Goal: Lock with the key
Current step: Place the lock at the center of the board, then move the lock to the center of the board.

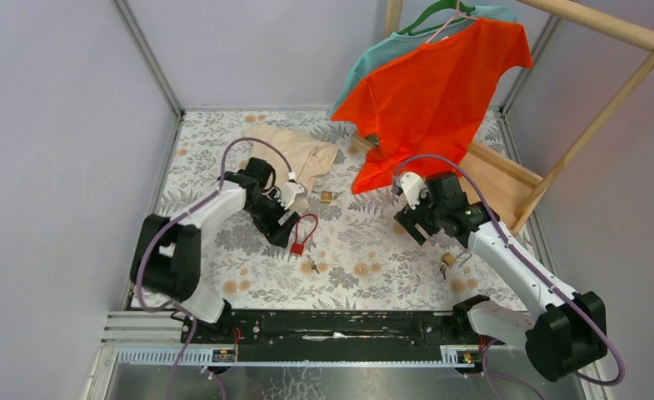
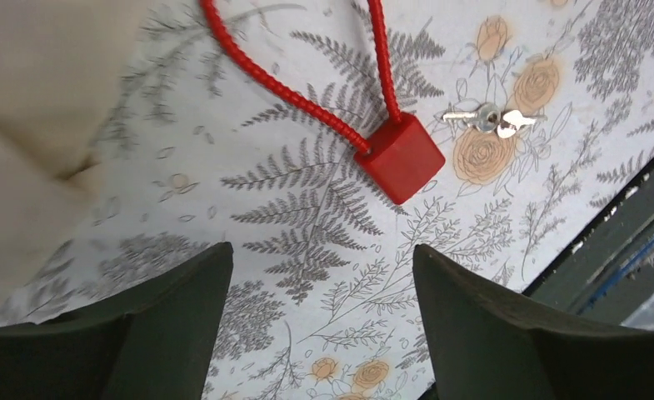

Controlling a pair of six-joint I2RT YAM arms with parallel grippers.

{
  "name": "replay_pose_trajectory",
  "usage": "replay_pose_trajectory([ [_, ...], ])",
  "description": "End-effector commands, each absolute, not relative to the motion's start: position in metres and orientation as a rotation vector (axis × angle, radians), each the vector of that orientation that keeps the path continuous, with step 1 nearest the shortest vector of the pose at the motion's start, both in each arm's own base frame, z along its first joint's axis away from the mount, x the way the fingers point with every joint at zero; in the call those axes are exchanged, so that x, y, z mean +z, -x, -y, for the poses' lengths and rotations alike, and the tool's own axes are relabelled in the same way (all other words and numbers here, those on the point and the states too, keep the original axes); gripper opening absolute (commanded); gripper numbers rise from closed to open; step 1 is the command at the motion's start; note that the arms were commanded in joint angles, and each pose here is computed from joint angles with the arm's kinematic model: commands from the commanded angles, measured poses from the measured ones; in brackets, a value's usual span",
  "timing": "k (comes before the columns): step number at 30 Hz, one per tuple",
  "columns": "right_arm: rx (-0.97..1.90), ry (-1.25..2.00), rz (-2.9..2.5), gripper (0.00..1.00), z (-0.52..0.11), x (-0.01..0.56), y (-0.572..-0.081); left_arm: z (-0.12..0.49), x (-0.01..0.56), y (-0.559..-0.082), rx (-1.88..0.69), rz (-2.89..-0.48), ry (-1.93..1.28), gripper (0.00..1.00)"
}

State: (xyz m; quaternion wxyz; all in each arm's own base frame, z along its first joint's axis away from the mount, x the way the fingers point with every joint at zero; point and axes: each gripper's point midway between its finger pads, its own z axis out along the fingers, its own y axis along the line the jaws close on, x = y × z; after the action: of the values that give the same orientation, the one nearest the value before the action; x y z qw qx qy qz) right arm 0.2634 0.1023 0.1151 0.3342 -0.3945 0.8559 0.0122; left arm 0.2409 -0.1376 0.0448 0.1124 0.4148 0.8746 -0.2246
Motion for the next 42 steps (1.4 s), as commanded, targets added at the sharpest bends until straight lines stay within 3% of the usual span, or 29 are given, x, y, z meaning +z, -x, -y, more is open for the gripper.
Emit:
replay_pose_trajectory([
  [1,-0.102,1.203,-2.367,0.89,-0.046,0.097,-0.226,0.139,0.076,-0.271,-0.515,-2.395,-1.121,0.89],
  [10,0.022,1.419,-2.521,0.86,-0.006,0.053,-0.181,0.147,0.104,-0.275,-0.517,-2.262,-1.048,0.95],
  [23,0.04,1.54,-2.481,0.79,0.001,0.017,-0.188,0.153,0.108,-0.267,-0.575,-2.24,-1.051,0.96],
  [29,0.139,1.523,-2.464,0.69,-0.012,0.014,-0.189,0.154,0.108,-0.269,-0.581,-2.241,-1.05,0.96],
  [35,0.254,1.506,-2.489,0.44,-0.041,0.01,-0.184,0.155,0.11,-0.272,-0.579,-2.24,-1.045,0.96],
  [42,0.373,1.476,-2.487,0.35,-0.107,0.024,-0.19,0.156,0.115,-0.277,-0.576,-2.237,-1.032,0.96],
])
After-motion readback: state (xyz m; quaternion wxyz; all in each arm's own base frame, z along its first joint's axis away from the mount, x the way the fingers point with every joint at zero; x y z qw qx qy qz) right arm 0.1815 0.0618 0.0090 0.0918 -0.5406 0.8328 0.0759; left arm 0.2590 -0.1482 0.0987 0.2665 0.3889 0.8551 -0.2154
